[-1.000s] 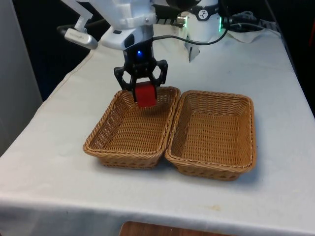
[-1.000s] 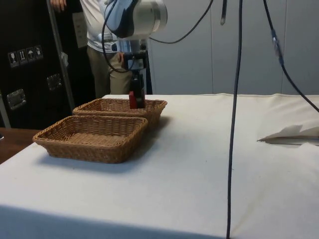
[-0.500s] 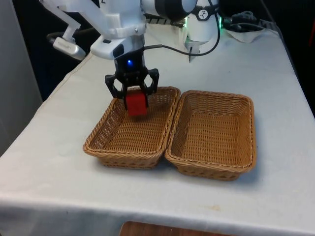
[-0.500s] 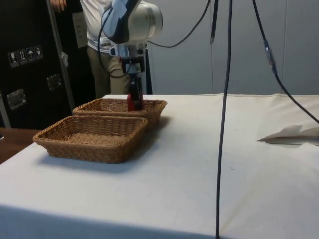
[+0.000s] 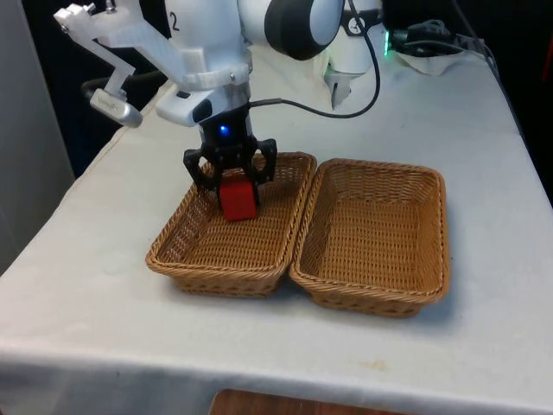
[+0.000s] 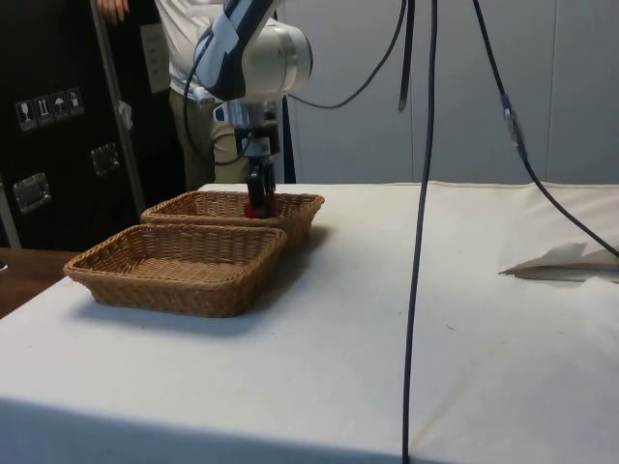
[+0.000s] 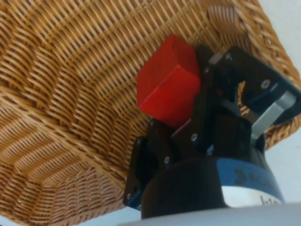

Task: Pick up the red cube and place it into the right basket.

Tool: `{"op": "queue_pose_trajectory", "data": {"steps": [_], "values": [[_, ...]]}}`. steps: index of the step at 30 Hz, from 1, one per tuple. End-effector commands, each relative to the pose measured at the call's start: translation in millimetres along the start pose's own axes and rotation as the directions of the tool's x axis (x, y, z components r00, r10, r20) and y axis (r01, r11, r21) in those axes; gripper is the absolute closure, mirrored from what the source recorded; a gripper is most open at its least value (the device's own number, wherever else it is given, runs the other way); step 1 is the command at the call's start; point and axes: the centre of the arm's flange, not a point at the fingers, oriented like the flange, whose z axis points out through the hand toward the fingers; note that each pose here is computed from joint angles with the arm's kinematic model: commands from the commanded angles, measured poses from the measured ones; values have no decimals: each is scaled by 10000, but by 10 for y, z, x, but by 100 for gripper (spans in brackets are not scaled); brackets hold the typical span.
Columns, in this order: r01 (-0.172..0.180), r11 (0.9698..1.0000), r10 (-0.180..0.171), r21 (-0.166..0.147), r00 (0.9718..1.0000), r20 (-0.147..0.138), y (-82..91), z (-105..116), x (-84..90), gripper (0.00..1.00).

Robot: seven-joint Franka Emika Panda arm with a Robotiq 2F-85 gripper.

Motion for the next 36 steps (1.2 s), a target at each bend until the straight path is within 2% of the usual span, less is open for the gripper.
{"op": "queue_pose_trajectory", "data": {"steps": [1, 4, 10, 11, 12, 19, 25, 26, 28, 33, 34, 36], "values": [[-18, 10000, 18, 46, 10000, 8, 6, -13, -6, 94], [-1, 10000, 1, 57, 10000, 3, -1, -20, -5, 68], [10, 10000, -10, 20, 10000, -3, 2, -14, -4, 10], [14, 10000, -14, 66, 10000, 5, -3, -26, -9, 3], [14, 10000, -14, 66, 10000, 5, -3, -26, -9, 0], [9, 10000, -9, 53, 10000, 12, 0, -38, -12, 0], [-54, 9999, 55, 136, 10000, -59, -43, -314, -42, 0], [-20, 9998, 22, 185, 10000, -88, -14, -226, -14, 0], [-59, 9999, 60, 152, 10000, -72, -67, -374, -57, 0], [-96, 9998, 98, 189, 9999, -116, -159, -541, -92, 0], [-47, 9996, 52, 272, 9998, -166, -151, -513, -79, 0], [-113, 9998, 116, 176, 9999, -121, -203, -626, -112, 0]]}}
